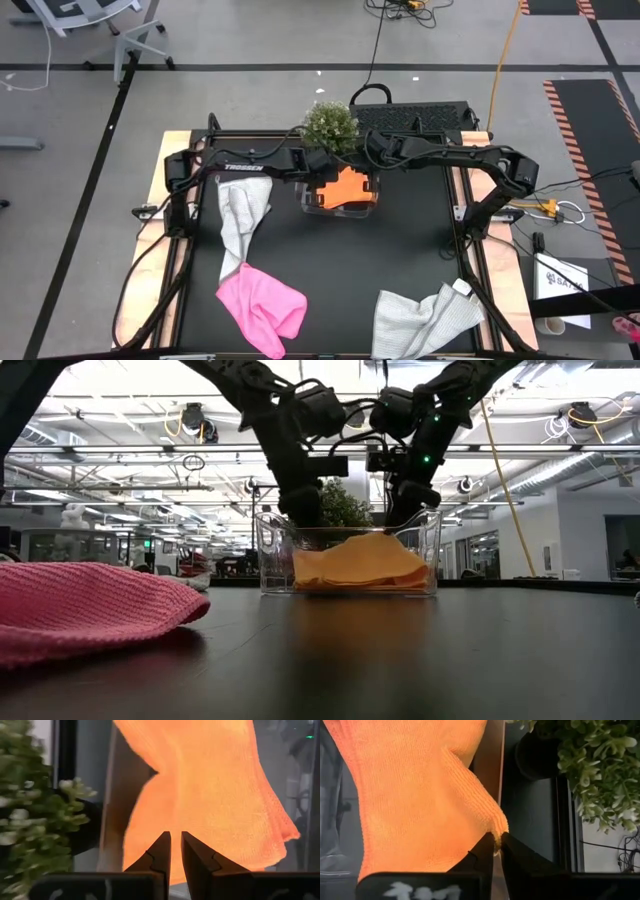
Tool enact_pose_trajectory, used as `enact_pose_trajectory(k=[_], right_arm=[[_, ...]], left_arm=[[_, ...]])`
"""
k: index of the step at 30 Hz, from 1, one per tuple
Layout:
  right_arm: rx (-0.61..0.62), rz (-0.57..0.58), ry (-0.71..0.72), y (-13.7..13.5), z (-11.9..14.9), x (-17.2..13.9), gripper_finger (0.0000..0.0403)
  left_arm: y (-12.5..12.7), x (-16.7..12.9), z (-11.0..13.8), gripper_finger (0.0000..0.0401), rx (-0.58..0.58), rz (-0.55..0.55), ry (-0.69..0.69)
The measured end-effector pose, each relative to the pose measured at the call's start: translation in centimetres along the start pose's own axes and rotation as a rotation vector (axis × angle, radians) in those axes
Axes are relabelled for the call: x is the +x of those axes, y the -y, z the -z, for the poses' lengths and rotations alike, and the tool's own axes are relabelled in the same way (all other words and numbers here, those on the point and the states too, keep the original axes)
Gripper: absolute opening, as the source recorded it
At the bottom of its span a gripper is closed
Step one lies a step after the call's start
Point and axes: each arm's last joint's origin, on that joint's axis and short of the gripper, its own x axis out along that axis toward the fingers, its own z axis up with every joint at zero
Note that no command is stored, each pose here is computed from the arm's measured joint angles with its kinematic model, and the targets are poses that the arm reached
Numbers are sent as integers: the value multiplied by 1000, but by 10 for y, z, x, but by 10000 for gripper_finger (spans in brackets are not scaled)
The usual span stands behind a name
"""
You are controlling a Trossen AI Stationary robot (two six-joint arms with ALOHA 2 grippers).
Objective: Fold microfiber towels
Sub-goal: Put the orange microfiber towel into the transparent bin
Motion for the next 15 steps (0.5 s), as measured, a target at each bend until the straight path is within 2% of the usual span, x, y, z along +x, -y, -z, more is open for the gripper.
enact_pose_trajectory(k=[10, 15], right_arm=[[-2, -5, -9, 0, 1, 0, 25], [-3, -9, -15, -1, 1, 0, 25]], left_arm=[[2, -4, 3, 50, -33, 4, -38], [6, -5, 10, 93, -70, 51, -108]])
